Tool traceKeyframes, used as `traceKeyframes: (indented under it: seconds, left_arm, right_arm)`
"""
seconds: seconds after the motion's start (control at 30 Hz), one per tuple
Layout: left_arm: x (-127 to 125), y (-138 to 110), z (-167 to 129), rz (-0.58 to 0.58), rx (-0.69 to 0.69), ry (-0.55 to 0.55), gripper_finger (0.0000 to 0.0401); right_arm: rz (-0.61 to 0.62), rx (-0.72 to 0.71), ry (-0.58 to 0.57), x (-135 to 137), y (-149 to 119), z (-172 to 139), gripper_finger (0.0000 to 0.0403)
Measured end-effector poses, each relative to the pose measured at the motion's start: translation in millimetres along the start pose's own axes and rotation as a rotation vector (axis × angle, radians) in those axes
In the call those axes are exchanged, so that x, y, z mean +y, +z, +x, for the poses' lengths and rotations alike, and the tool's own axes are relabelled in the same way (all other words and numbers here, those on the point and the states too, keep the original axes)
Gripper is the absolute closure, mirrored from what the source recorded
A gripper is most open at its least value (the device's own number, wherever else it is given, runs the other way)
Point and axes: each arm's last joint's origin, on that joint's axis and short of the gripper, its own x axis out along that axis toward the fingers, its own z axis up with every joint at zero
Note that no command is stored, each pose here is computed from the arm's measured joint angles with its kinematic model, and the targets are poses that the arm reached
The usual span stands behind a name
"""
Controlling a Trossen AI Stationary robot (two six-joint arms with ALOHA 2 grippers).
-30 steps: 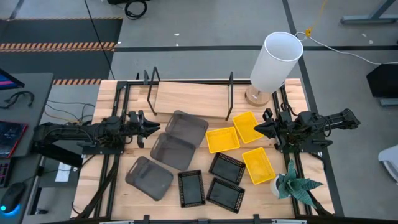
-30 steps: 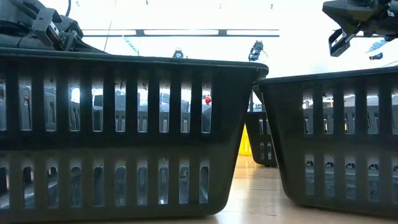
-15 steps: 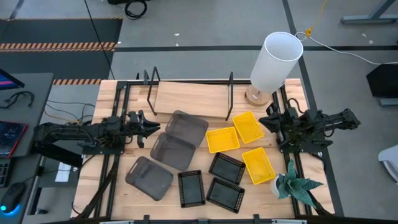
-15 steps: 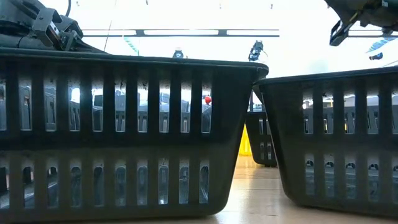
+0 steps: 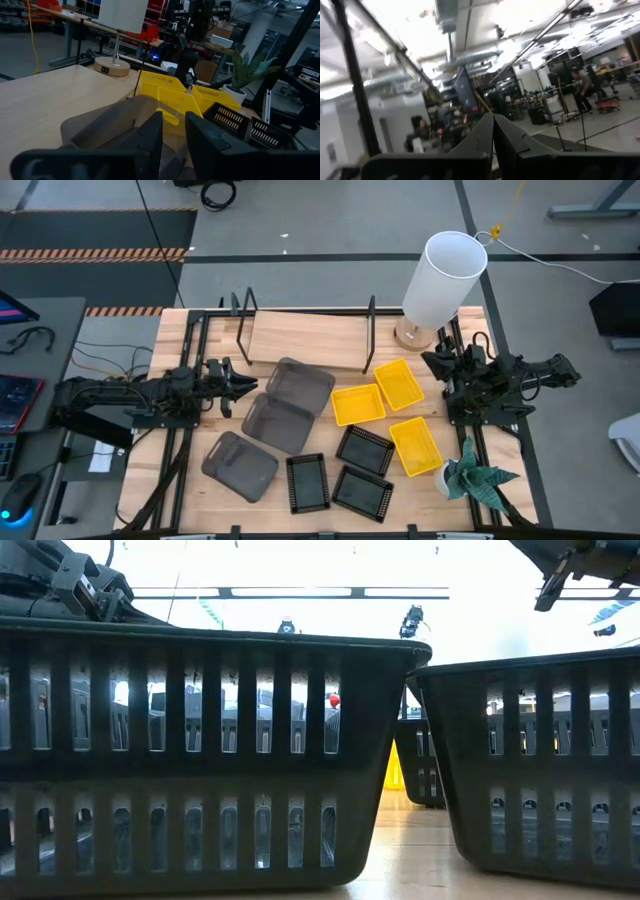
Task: Stack baskets on shelf by color
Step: Stack the bottom yellow basket on the top right yellow basket
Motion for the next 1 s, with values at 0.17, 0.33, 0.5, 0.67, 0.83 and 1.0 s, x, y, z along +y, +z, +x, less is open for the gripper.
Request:
traceKeyframes:
  seconds: [0.17,0.33,0.5,0.67,0.83,1.0]
  left_arm:
    - [0.0,-0.1,0.0,0.0,0.001,0.0,0.0315]
    - [0.0,0.0,0.0,0.0,0.0,0.0,0.0318]
    - [0.0,0.0,0.0,0.0,0.0,0.0,0.0313]
    - [0.0,-0.1,0.0,0.0,0.001,0.0,0.031]
    - [0.0,-0.1,0.0,0.0,0.0,0.0,0.031]
    - [0.0,-0.1,0.0,0.0,0.0,0.0,0.031]
  right_arm:
    - [0.017,0.019,0.01,3.1,8.5,3.8,0.0385]
    - [-0.016,0.072,-0.037,5.5,12.7,10.6,0.0385]
    - [-0.06,0.198,-0.056,10.3,19.4,19.6,0.0385]
    - [-0.126,0.348,-0.087,13.1,13.2,29.6,0.0385]
    - [-0.135,0.483,-0.103,14.0,-8.2,38.2,0.0385]
    - [-0.122,0.613,-0.09,15.8,-23.3,43.0,0.0381]
